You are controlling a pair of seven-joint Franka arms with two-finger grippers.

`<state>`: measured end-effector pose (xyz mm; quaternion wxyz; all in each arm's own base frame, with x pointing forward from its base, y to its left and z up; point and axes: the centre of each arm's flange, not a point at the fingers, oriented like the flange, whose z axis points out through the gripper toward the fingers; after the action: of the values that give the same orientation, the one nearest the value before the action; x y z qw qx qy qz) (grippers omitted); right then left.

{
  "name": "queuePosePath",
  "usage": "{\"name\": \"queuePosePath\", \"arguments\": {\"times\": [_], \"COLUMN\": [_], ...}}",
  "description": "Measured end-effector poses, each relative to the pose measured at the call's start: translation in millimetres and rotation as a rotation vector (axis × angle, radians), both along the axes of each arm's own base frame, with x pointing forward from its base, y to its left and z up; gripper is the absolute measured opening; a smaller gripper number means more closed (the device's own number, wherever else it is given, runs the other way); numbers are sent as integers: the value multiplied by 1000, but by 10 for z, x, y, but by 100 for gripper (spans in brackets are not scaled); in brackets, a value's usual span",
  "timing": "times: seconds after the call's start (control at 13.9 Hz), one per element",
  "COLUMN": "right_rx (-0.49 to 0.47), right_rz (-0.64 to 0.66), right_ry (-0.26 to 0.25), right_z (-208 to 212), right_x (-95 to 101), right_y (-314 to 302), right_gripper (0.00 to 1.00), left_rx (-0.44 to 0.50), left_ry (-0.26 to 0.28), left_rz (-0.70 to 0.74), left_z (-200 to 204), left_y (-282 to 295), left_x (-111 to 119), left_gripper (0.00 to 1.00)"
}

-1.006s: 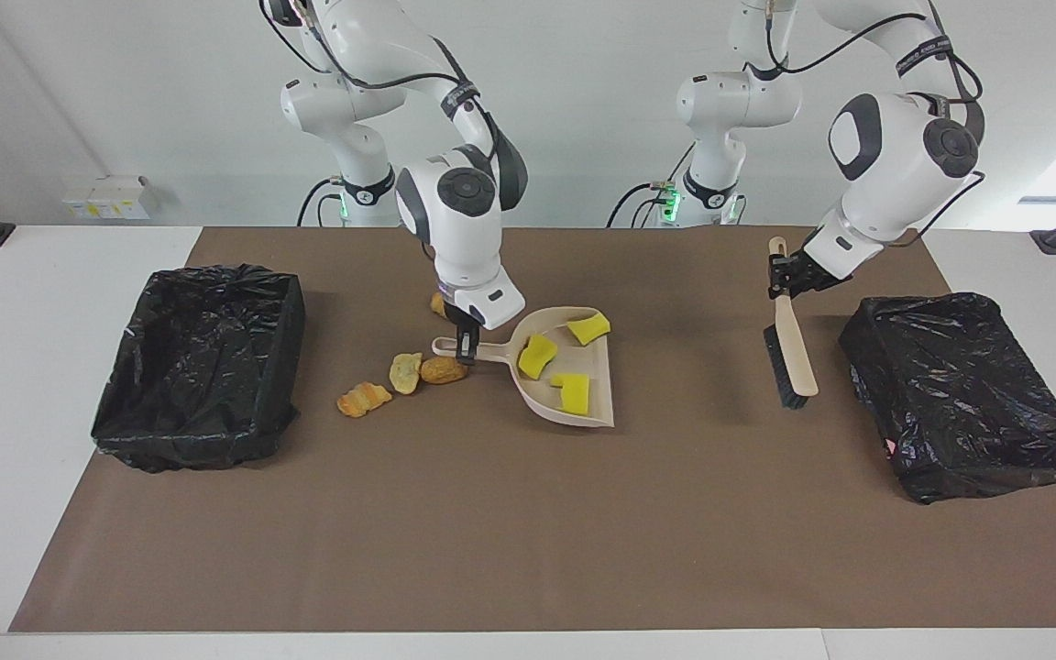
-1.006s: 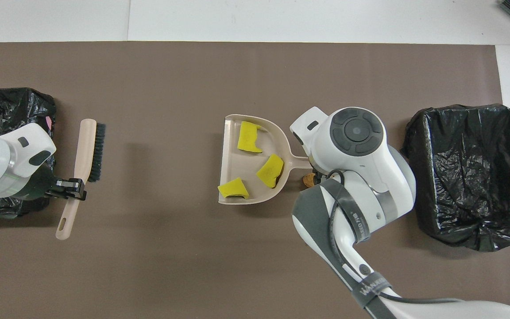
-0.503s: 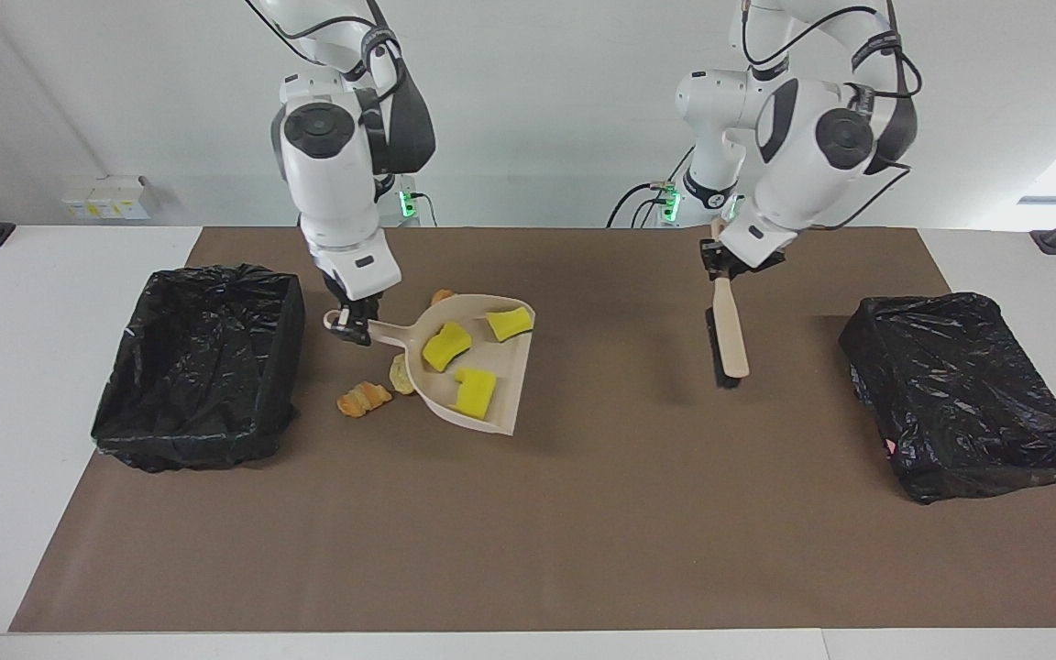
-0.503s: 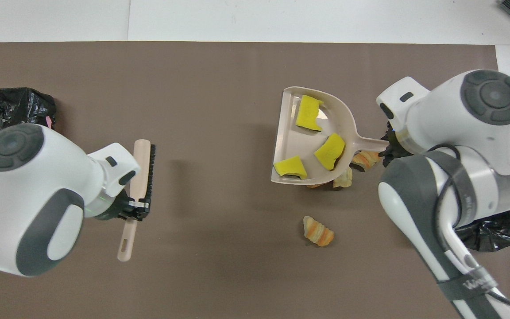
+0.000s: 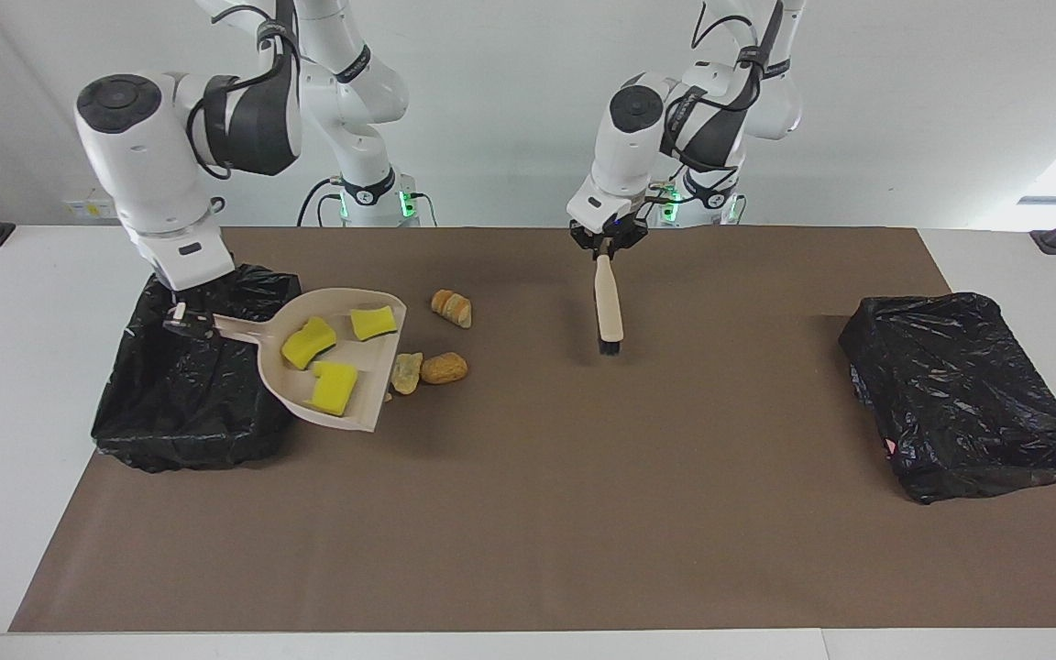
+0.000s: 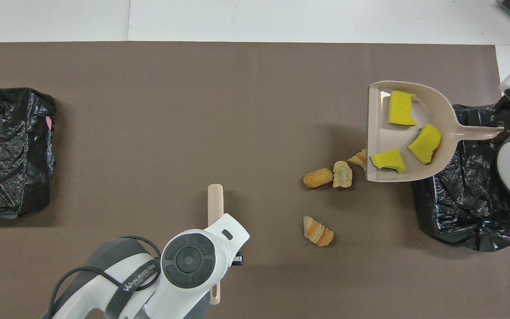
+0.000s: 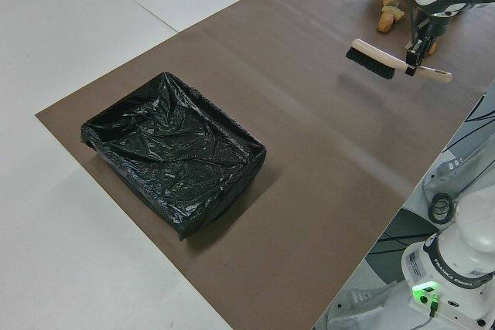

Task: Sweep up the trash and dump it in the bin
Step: 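Carry the dustpan with the right gripper to the nearer bin, then tip the dustpan with the right gripper to dump sponges into the bin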

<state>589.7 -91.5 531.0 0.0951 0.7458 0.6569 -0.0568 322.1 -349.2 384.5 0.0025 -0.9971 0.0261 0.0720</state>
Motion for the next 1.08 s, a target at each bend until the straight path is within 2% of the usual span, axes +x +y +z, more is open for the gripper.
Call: {"name": "queuePosePath", "arguments": {"times": [0.22, 0.5, 0.86, 1.08], "right_rx": [-132, -350, -599, -690], "right_rz": [5, -4, 50, 72], "right_ry": [22, 55, 104, 125], "right_z": [131, 321, 321, 310], "right_x": [-132, -301, -427, -581], "right_y": [-606, -1125, -1007, -811], "right_gripper": [33, 33, 33, 33], "left_rx": [1, -23, -44, -50], "left_ry": [-13, -19, -39, -43], "left_rz": [24, 42, 48, 29], "left_z": [-258, -321, -322, -327], "left_y": [-30, -32, -42, -42], "left_x": [-198, -229, -212, -211], "left_gripper": [25, 25, 25, 25]}}
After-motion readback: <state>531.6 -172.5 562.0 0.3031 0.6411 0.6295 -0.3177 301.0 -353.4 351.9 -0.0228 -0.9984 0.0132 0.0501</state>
